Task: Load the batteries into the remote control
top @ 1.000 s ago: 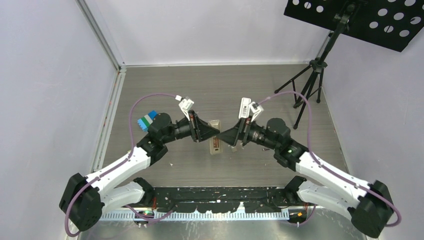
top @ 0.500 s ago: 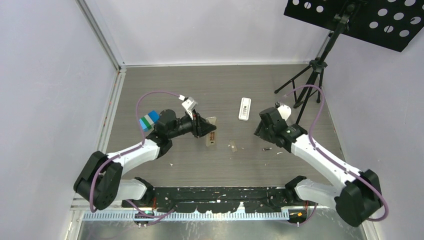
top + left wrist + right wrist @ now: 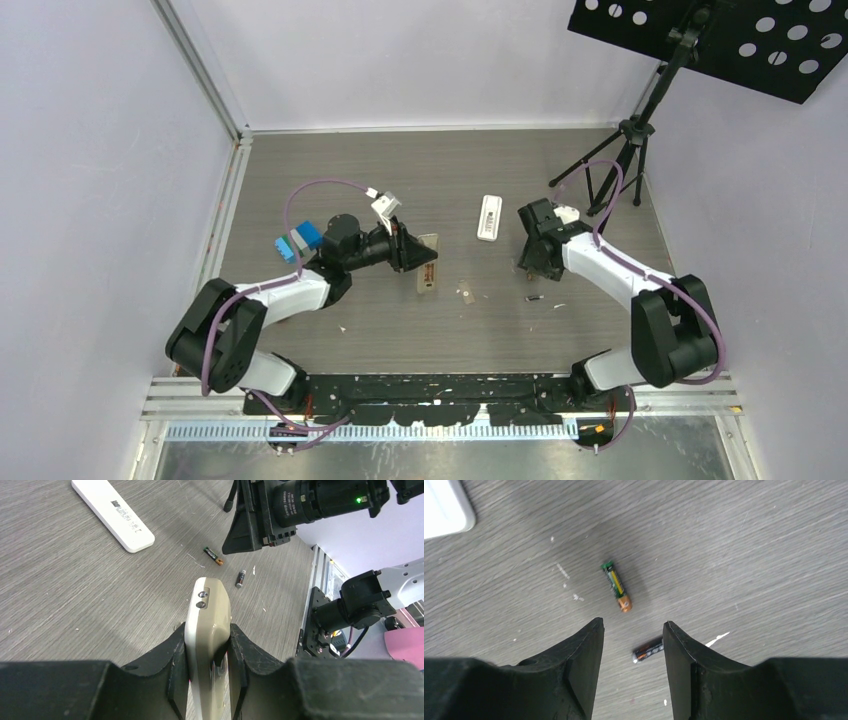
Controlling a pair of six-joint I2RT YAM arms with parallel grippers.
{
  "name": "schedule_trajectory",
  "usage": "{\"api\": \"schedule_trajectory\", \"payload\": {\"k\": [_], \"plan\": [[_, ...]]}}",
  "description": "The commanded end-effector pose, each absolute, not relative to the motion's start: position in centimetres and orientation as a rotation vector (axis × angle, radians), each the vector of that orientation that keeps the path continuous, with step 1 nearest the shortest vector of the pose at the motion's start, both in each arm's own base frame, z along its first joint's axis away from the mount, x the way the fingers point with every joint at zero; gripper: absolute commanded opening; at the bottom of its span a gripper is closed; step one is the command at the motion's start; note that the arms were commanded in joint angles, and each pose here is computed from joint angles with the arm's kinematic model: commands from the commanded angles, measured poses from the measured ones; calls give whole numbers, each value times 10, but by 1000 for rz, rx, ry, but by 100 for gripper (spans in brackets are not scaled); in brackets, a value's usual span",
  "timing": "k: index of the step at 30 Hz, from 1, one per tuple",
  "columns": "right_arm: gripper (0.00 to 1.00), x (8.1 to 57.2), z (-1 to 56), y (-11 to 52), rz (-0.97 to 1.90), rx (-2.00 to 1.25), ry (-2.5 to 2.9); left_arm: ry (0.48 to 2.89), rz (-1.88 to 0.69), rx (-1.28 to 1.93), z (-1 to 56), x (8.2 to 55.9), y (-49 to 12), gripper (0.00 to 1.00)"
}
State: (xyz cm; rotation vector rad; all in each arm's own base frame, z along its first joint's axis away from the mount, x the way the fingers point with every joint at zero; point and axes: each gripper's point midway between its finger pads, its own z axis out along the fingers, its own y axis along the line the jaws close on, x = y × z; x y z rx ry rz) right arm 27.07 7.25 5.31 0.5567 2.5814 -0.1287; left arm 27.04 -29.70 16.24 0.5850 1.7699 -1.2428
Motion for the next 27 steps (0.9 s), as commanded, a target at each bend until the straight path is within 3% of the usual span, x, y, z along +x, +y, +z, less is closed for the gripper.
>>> {"api": "schedule_trajectory", "payload": {"k": [1,14,27], "plan": [[51,298,66,77,-67,509,2533,1648,-1257,600,194,280,-302,0],[51,229,42,63,-147,807,2678,1678,-1213,563,186,287,-297,0],[40,237,22,66,-126,947,2607,1685,-1192,565,183,279,-290,0]]}}
